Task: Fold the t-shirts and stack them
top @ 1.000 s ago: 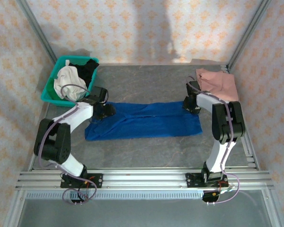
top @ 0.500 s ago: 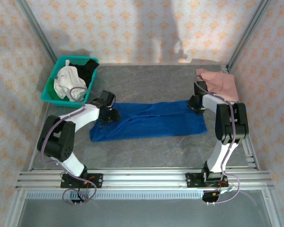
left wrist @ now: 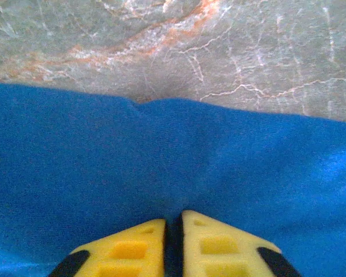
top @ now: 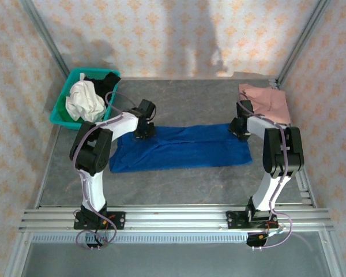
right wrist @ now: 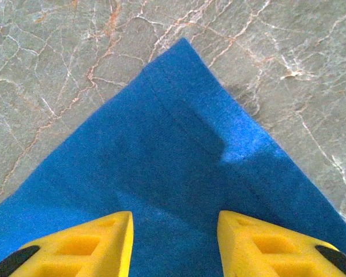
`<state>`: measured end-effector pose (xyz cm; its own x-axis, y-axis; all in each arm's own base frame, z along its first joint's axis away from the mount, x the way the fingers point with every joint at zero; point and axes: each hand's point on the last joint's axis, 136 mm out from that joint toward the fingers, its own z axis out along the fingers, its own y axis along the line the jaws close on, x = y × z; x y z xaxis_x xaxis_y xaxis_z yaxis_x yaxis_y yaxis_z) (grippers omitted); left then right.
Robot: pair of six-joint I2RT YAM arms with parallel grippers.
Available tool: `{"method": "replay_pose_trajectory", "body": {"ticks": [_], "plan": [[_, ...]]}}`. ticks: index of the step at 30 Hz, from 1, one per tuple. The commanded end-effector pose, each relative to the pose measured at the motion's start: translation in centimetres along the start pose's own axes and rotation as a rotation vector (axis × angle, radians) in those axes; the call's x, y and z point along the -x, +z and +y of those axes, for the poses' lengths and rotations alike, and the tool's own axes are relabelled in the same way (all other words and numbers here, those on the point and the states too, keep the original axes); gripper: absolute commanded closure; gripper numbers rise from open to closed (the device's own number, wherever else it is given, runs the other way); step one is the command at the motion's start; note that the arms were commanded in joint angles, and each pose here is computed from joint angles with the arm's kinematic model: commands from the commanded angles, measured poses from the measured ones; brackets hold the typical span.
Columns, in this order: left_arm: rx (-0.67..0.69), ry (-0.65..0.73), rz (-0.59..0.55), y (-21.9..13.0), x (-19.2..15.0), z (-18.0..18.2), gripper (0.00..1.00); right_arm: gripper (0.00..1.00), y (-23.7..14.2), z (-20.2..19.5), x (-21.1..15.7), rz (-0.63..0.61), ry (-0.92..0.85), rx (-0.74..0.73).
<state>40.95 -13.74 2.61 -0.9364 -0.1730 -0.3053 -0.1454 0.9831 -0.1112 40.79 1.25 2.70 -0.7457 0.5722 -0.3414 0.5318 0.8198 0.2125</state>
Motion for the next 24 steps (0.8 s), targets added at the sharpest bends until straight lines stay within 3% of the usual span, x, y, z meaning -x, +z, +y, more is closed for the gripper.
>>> {"method": "replay_pose_trajectory", "body": {"ticks": [1,10,15,17,22,24], "plan": [[0.047,0.005,-0.009,-1.5,0.0,0.9,0.89,0.57,-0.5,-1.4,-0.7,0.018,0.002,-0.046],[0.127,0.063,-0.076,-5.5,-1.1,0.6,1.00,0.57,-0.2,-1.8,-0.9,0.020,0.003,-0.067],[0.145,0.074,-0.089,-6.9,-2.1,0.4,1.00,0.57,0.0,-1.8,-1.0,0.028,0.000,-0.068],[0.148,0.082,-0.093,-7.3,-2.3,0.3,0.95,0.57,0.0,-1.9,-1.0,0.027,0.000,-0.074],[0.213,0.106,-0.079,-6.7,-1.9,1.1,0.67,0.57,0.1,-1.8,-1.1,0.035,-0.006,-0.067],[0.224,0.098,-0.062,-5.7,-1.5,1.3,0.62,0.57,0.0,-1.9,-1.1,0.033,-0.008,-0.068]]}}
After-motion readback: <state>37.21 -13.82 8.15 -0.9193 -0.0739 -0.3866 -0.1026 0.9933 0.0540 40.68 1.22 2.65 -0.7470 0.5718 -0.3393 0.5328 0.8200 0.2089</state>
